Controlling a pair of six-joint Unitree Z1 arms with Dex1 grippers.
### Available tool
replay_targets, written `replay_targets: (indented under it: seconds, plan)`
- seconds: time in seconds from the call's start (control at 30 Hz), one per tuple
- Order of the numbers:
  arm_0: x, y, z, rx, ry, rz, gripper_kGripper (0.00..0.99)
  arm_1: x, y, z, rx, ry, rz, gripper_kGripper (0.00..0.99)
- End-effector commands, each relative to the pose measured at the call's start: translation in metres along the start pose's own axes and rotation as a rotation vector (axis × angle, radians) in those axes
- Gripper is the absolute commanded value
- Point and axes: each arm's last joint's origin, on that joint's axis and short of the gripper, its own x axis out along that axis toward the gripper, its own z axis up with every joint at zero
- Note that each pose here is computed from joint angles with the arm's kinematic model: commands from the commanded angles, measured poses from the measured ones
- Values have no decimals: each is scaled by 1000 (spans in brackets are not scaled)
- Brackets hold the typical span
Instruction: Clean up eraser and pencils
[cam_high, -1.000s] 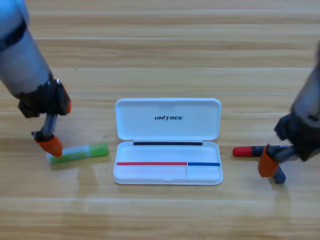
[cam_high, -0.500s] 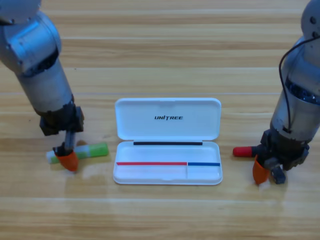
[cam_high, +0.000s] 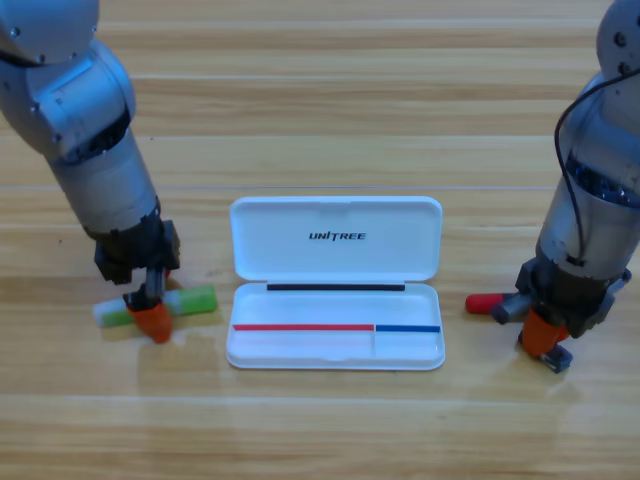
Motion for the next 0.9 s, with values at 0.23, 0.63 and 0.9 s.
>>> replay_targets:
  seconds: [0.23, 0.63, 0.9]
  plan:
    - [33, 2, -8, 6, 70, -50, 0, -99, 28, -17, -566, -67, 116, 0]
    - [-31, 6, -2, 61, 33, -64, 0, -48, 77, 46, -832, -2, 126, 0]
    - [-68, 3, 5, 69, -8, -92, 0, -29, 89, 66, -858, -1, 125, 0]
